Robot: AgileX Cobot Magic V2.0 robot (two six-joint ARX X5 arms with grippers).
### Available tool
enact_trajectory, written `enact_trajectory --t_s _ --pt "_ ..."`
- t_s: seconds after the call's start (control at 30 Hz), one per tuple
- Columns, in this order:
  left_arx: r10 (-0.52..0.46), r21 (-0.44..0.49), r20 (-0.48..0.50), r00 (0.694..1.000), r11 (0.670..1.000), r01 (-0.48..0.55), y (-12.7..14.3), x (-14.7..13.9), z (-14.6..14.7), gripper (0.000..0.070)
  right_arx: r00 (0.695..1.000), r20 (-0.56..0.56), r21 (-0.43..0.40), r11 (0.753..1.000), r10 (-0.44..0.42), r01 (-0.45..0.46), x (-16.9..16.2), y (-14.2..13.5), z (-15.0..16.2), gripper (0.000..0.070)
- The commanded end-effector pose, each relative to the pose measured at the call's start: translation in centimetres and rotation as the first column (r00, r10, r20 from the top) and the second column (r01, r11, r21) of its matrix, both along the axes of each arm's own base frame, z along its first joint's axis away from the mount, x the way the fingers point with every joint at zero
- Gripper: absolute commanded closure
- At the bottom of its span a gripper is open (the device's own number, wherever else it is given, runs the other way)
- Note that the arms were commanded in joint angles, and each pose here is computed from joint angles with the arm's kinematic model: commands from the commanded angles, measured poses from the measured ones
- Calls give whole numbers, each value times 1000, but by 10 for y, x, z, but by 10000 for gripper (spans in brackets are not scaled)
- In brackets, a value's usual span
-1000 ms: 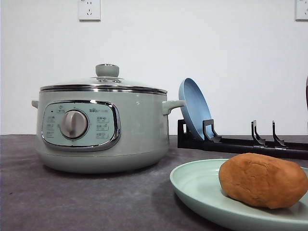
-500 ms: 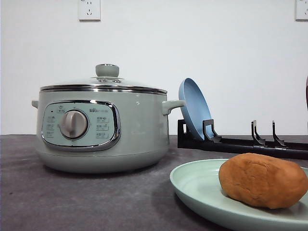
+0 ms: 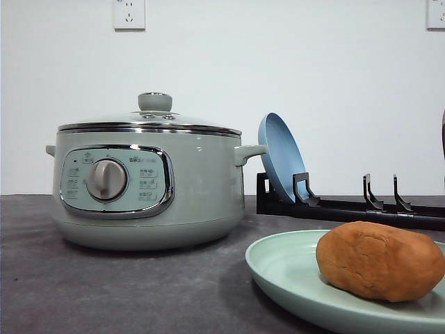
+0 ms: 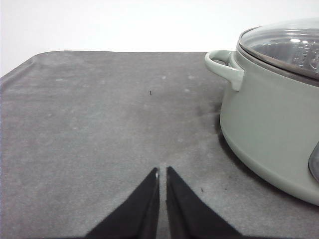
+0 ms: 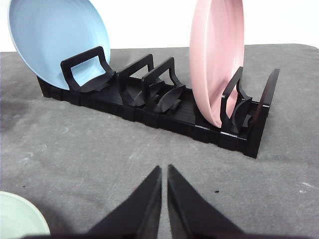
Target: Transfer potato from steamer to green plate
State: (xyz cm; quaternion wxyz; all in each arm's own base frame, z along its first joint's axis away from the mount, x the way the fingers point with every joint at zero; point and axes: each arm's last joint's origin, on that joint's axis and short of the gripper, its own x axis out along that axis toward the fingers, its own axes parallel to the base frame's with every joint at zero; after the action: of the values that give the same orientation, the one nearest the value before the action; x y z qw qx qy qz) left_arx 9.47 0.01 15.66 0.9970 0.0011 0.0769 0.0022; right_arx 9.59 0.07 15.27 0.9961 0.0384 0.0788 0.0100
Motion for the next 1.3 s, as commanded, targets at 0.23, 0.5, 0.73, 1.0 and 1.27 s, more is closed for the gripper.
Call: enact_trajectory --t_s 0.23,0.5,0.73,1.0,1.27 --pt "3 6 -27 1000 1000 -2 0 1 -7 683 1000 8 -8 1000 2 -2 0 0 -1 692" --pt "3 6 -27 1000 1000 -3 0 1 -7 683 1000 8 -8 1000 2 -2 0 0 -1 692" --pt "3 6 -27 1000 1000 -3 0 1 -7 683 1000 8 -8 1000 2 -2 0 0 -1 692" --pt "3 6 -27 1000 1000 -2 0 1 -7 683 1000 8 -8 1000 2 -2 0 0 -1 692" --pt "3 6 -27 1000 1000 -3 0 1 -7 683 1000 8 -8 1000 2 -2 0 0 -1 692"
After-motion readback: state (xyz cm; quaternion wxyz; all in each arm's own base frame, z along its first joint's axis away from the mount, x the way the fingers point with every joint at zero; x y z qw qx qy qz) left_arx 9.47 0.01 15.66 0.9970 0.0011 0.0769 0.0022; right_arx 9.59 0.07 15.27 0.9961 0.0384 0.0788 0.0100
